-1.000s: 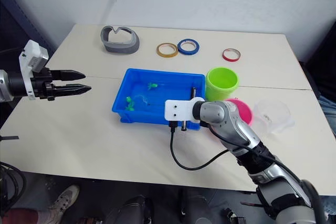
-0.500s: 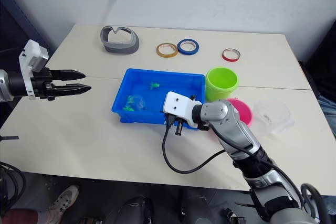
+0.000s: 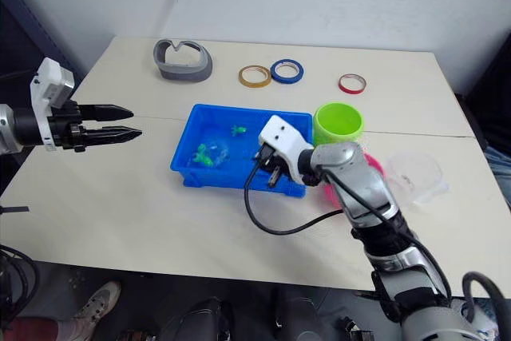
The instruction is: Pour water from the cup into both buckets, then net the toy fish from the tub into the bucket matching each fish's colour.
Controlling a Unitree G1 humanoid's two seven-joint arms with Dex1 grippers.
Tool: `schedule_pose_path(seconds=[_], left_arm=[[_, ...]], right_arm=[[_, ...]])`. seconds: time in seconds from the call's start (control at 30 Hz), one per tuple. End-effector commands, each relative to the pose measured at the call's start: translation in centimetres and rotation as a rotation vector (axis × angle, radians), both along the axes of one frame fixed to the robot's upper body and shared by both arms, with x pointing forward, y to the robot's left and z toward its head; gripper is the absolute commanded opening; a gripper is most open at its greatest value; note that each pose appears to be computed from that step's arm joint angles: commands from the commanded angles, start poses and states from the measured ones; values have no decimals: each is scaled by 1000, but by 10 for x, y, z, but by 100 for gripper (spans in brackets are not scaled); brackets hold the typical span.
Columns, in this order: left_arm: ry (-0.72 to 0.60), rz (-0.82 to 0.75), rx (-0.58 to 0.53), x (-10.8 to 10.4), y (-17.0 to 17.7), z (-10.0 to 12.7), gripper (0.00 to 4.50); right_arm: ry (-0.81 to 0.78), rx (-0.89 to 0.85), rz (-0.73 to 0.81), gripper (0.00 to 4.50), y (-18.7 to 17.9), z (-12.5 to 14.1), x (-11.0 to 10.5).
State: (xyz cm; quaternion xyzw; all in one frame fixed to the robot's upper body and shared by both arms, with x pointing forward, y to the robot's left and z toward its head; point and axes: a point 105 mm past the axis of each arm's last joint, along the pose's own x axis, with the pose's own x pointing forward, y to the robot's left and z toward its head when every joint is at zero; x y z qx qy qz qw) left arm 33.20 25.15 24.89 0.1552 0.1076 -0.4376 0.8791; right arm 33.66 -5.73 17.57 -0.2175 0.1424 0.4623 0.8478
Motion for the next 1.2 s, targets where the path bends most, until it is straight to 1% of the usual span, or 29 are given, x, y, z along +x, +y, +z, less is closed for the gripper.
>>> schedule_pose_path(seconds=[0.03, 0.3, 0.53, 0.7, 0.83, 1.07, 1.2], left_arm=[[-52, -29, -14, 1, -7, 14, 302], [-50, -77, -32, 7, -18, 11, 302], [-38, -171, -46, 19, -44, 3, 302], [-46, -252, -74, 34, -71, 2, 302], [-51, -301, -83, 41, -85, 1, 302], [-52, -333, -87, 47, -94, 0, 302], [-54, -338, -86, 49, -96, 1, 302]], right_arm=[[-54, 39, -1, 0, -5, 25, -4], [-87, 9, -48, 0, -23, 36, -4], [-113, 14, -105, 0, -45, 53, -10], [-157, 37, -178, 0, -76, 77, -22], [-194, 34, -290, 0, -111, 92, -28], [-233, -5, -470, 0, -161, 97, -36], [-264, -87, -578, 0, -188, 91, -31]])
